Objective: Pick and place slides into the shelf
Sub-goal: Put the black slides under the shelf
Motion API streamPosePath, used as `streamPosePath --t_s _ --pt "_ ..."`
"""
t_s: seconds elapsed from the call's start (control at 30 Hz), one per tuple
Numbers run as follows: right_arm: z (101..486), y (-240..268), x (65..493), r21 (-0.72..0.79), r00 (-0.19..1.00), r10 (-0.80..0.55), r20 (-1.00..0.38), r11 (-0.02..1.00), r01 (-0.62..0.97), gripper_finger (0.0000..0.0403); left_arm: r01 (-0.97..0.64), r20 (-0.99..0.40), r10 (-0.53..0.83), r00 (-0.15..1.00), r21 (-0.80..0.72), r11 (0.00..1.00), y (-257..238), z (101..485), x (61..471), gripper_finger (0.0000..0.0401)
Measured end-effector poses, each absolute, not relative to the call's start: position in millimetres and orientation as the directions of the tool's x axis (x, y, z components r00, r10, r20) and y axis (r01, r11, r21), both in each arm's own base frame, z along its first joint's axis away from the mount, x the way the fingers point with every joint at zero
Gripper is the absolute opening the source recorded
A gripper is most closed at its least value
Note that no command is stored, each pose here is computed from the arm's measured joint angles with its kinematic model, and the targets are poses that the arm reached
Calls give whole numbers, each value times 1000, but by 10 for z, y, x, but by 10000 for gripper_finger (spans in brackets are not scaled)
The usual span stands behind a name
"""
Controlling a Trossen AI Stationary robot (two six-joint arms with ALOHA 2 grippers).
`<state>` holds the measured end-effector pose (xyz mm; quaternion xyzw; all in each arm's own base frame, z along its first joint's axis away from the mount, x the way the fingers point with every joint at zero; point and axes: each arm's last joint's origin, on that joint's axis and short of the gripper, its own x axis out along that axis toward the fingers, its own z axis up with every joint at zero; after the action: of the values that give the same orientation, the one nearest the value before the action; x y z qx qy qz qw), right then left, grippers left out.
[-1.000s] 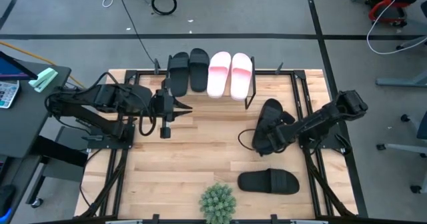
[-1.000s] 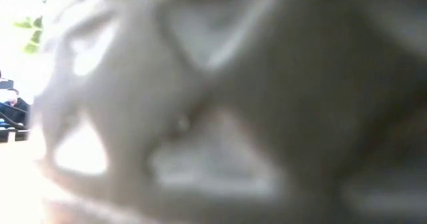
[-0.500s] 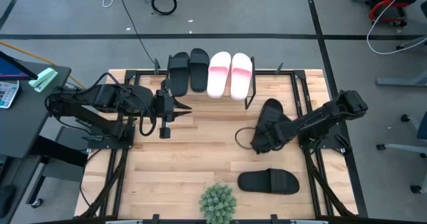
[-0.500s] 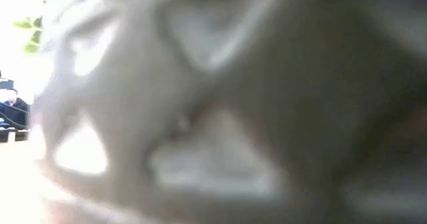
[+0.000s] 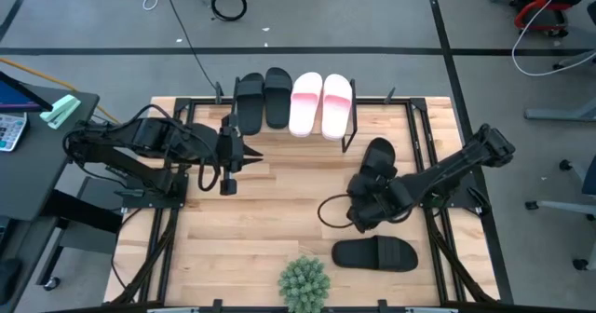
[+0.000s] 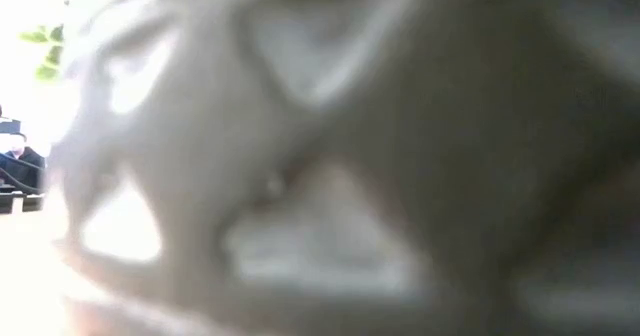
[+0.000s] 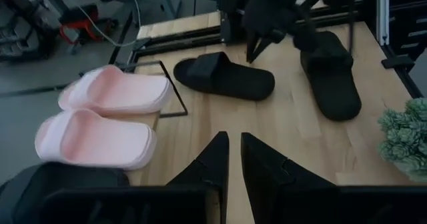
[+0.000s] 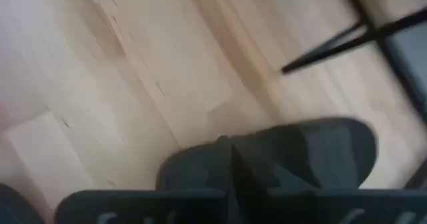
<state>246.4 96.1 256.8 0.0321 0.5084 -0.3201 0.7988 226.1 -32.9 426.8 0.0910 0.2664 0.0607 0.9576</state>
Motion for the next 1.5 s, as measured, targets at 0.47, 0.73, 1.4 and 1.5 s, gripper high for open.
streamPosePath --t_s 0.47,0.73,1.4,1.5 --pt "1946 481 2225 -433 -59 -460 -886 772 465 163 -71 -506 166 846 201 977 -328 4261 2256 39" --pt "1719 265 2059 -580 -140 -584 -799 689 434 194 -71 -506 166 846 201 977 -327 4261 2257 42" --pt "1613 -152 2136 -649 -129 -659 -741 653 391 169 -70 -506 166 847 202 977 -328 4261 2257 32" --pt "1607 -225 2169 -644 -118 -655 -746 666 377 143 -71 -506 166 846 202 977 -327 4261 2257 30"
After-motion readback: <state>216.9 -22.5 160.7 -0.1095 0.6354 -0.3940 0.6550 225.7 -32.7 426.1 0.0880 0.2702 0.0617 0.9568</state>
